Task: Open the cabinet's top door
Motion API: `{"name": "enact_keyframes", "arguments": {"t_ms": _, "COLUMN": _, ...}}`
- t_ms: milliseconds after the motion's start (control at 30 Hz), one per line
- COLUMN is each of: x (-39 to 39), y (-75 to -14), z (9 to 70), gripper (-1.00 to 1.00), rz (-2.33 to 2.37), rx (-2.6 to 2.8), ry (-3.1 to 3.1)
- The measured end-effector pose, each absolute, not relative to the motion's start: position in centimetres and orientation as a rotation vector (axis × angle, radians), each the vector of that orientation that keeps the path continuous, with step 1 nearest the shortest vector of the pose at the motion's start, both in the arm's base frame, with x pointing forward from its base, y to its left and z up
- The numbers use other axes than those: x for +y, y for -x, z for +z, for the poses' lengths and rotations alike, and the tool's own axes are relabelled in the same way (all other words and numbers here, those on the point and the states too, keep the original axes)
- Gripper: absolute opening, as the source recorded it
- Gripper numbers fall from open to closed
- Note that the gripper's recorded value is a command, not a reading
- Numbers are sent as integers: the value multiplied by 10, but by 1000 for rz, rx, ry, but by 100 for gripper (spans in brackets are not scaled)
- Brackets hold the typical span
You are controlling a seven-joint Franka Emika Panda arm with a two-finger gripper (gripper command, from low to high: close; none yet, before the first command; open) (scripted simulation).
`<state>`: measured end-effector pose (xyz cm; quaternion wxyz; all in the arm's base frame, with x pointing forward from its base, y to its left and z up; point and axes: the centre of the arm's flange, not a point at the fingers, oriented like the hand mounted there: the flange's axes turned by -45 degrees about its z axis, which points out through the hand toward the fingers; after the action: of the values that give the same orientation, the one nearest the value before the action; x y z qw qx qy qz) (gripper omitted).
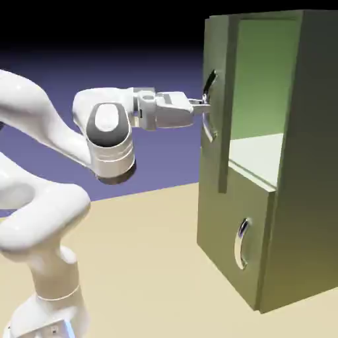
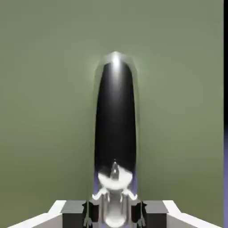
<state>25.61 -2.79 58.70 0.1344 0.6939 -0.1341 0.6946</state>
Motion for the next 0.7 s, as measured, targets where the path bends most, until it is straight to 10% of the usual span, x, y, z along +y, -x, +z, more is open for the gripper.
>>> {"name": "enact_keyframes", "arguments": {"t_ms": 700, "x": 72, "y": -195, "z": 587, "gripper": -100, "rz": 1790, "rx": -689, "ry": -1788}}
